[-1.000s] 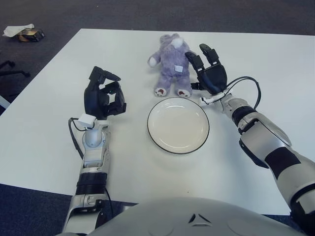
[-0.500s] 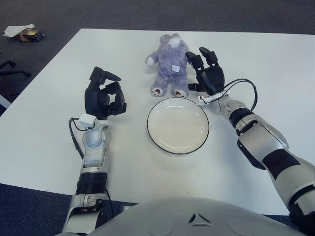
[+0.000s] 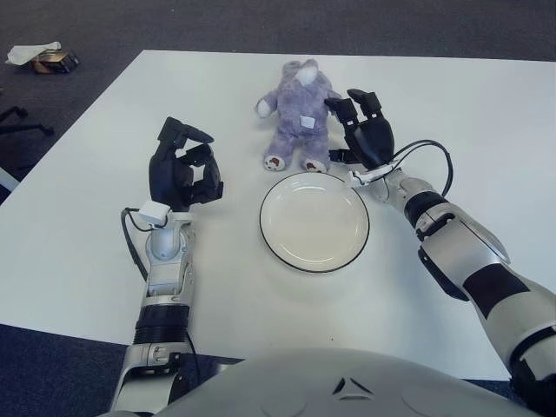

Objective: Put the doll into the plate.

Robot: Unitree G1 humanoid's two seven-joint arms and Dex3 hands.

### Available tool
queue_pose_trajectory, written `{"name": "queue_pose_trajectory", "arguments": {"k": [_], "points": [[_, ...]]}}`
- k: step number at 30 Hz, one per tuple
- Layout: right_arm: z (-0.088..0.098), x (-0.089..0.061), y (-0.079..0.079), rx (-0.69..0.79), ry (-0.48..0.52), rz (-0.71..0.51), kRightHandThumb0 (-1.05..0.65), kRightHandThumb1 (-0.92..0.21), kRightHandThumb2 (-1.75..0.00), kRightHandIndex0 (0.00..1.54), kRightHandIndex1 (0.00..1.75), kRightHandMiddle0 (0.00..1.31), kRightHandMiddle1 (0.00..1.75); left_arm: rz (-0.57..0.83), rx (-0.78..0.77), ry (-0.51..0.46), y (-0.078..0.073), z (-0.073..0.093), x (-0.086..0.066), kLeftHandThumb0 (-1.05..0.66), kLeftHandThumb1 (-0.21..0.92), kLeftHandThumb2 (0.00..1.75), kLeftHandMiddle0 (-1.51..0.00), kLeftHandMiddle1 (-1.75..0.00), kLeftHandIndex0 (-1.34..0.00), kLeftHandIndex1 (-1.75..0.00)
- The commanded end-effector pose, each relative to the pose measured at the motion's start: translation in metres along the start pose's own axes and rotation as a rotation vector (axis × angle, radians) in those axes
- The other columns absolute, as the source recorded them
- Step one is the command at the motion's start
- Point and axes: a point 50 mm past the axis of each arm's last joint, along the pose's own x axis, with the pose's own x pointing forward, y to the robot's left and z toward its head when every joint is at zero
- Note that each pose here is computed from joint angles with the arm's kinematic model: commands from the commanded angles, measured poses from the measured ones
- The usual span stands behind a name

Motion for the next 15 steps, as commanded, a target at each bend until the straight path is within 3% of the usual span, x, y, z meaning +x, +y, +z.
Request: {"name": "queue_pose_trajectory", "arguments": {"k": [1,15], "points": [[0.0012,-0.0010,0.0017,0.032,0.016,0.013,-0.66,-0.56,-0.74,0.00,0.77,0.00,0.99,0.065,-0.031,0.242,-0.0017,-0.0327,-0.0499,-0.42,0.52,1.07,-1.22,-1.75,-0.45,-1.75],[-0.0019,0.0007,0.0039,0.004,0.017,0.104,-0.64,-0.56,-0.79,0.00,0.93,0.00,1.16,0.057,-0.026,0.254,-0.0018,-0.0340,-0.0479,-0.42,0.52,1.06,-1.20,-1.75,-0.45,-1.75]]}}
